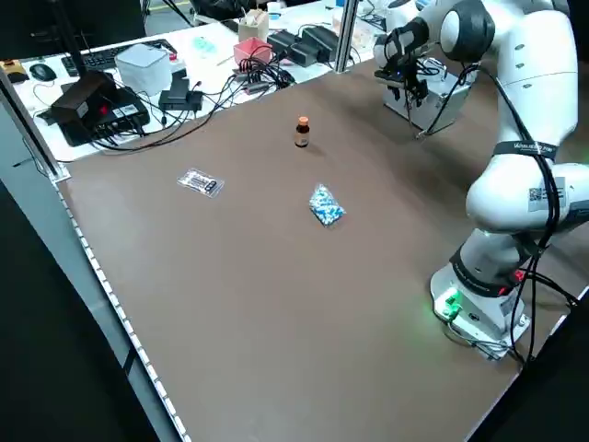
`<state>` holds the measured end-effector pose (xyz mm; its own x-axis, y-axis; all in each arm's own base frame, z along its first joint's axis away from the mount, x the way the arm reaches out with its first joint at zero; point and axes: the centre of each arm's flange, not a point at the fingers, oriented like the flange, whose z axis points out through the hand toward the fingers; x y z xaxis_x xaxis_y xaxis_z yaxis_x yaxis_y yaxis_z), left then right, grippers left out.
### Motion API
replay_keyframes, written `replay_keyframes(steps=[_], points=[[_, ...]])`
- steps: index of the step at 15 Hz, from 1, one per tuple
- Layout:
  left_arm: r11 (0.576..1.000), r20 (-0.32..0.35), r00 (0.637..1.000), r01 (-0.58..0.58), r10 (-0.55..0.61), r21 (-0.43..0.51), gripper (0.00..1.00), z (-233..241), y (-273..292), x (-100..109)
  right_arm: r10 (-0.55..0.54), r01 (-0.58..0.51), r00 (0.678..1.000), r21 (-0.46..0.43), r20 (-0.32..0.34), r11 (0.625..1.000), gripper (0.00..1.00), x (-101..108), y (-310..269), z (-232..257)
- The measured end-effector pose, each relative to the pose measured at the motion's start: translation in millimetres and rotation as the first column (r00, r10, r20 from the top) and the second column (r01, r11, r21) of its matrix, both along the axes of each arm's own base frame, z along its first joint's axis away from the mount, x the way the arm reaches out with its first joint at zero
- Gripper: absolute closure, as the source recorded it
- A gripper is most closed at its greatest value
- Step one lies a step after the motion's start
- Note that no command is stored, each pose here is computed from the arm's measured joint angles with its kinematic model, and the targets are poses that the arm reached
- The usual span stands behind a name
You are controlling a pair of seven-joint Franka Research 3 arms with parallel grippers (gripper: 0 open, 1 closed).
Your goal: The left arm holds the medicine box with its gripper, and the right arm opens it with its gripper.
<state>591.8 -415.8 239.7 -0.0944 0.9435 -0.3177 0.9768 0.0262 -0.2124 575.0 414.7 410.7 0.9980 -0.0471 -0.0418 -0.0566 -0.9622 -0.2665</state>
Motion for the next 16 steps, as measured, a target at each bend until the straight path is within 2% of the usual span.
replay_keyframes(steps=[4,7,8,9,10,14,15,16], points=[[1.0,0.0,1.0,0.012,-0.012,0.0,0.03,-0.1,-7.2,-5.2,-0.021,0.021,1.0,-0.009,-0.012,1.0,0.22,-0.4,6.9,-11.8],[1.0,-0.001,1.0,0.0,0.0,0.002,0.31,0.5,-7.2,-4.5,-0.023,0.022,1.0,-0.017,-0.021,1.0,0.32,-2.3,12.7,-20.6],[1.0,-0.003,1.0,-0.008,0.008,0.004,0.33,1.1,-6.8,-3.8,-0.025,0.025,0.999,-0.018,-0.023,1.0,0.32,-2.5,14.7,-22.9],[1.0,-0.002,1.0,-0.015,0.015,0.004,0.35,2.0,-6.8,-2.9,-0.027,0.027,0.999,-0.02,-0.024,0.999,0.38,-2.4,16.3,-25.1],[1.0,0.003,1.0,-0.018,0.018,0.003,0.41,3.4,-6.3,-1.4,-0.028,0.027,0.999,-0.021,-0.025,0.999,0.4,-1.7,17.9,-27.6],[1.0,0.005,1.0,-0.022,0.022,0.001,0.44,5.6,-7.0,-0.4,-0.02,0.019,0.999,-0.031,-0.032,0.999,0.41,-1.5,25.5,-41.4],[1.0,0.007,1.0,-0.022,0.022,0.0,0.44,6.7,-7.4,0.1,-0.019,0.019,0.999,-0.029,-0.028,0.999,0.46,-1.4,27.3,-42.2],[1.0,0.008,1.0,-0.023,0.023,-0.001,0.46,7.8,-7.7,0.6,-0.019,0.018,1.0,-0.027,-0.023,0.999,0.47,-1.3,29.0,-42.5]])
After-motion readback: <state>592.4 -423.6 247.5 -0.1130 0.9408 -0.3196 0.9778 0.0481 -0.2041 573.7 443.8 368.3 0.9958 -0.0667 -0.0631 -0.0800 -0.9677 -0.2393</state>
